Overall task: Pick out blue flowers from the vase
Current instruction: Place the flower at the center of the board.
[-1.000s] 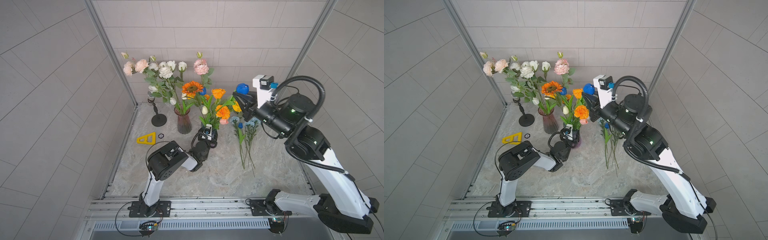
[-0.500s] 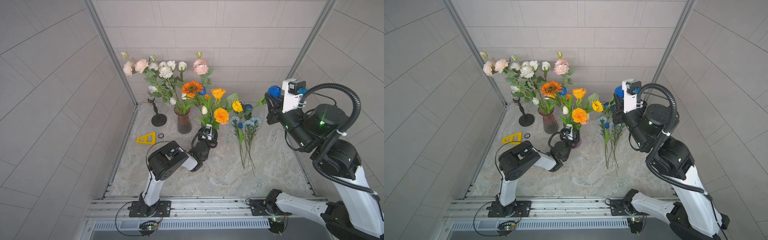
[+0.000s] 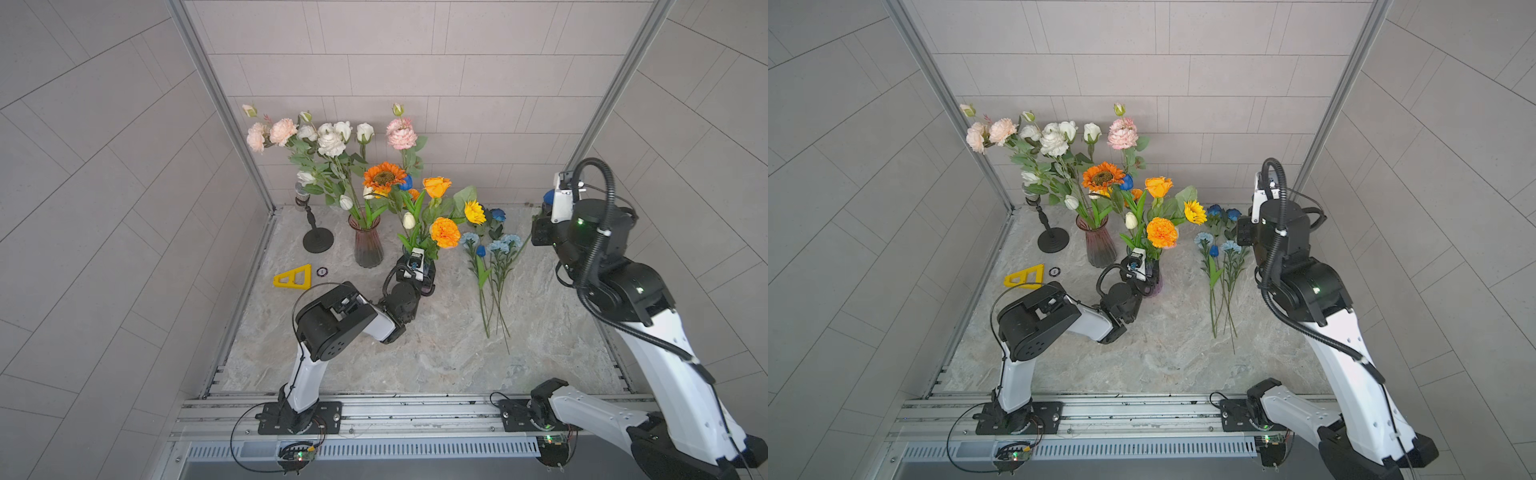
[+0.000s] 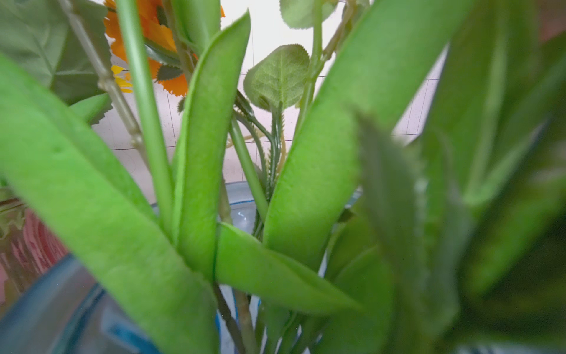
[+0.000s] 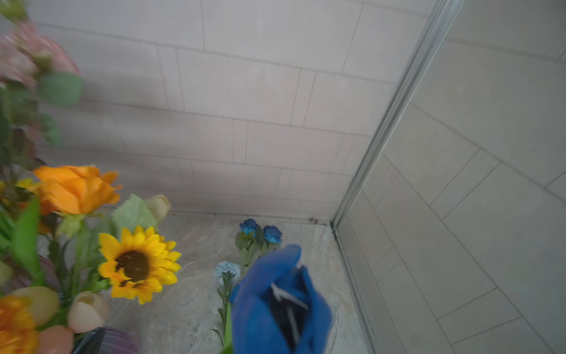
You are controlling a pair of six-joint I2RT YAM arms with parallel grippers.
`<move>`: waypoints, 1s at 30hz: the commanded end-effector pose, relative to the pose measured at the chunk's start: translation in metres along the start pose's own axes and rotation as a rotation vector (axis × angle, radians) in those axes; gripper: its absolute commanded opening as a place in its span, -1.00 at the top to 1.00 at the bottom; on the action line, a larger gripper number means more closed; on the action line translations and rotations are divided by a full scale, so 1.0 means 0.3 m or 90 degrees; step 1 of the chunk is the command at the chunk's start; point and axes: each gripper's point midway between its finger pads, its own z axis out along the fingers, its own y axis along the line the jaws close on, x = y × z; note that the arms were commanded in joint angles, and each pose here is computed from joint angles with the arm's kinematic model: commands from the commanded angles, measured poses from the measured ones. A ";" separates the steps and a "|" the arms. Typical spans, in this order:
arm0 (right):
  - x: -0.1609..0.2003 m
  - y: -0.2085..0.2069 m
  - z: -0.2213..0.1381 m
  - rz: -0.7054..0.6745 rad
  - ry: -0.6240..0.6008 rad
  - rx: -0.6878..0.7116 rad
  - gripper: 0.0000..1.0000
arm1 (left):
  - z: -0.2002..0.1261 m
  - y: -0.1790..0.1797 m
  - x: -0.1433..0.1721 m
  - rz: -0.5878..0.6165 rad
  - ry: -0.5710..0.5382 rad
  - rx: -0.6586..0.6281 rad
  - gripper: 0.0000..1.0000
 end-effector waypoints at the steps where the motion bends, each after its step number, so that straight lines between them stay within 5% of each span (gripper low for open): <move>1: 0.152 0.044 0.116 0.056 0.095 -0.045 0.73 | -0.019 -0.009 0.164 0.091 0.086 0.009 0.13; 11: 0.413 0.085 0.346 0.068 0.264 -0.068 0.73 | -0.019 -0.006 0.162 0.088 0.086 0.004 0.10; 18: 0.511 0.131 0.480 0.041 0.318 -0.082 0.72 | -0.019 -0.007 0.160 0.089 0.086 0.002 -0.09; 30: 0.675 0.162 0.674 0.033 0.395 -0.085 0.73 | -0.019 -0.007 0.163 0.090 0.086 0.003 -0.09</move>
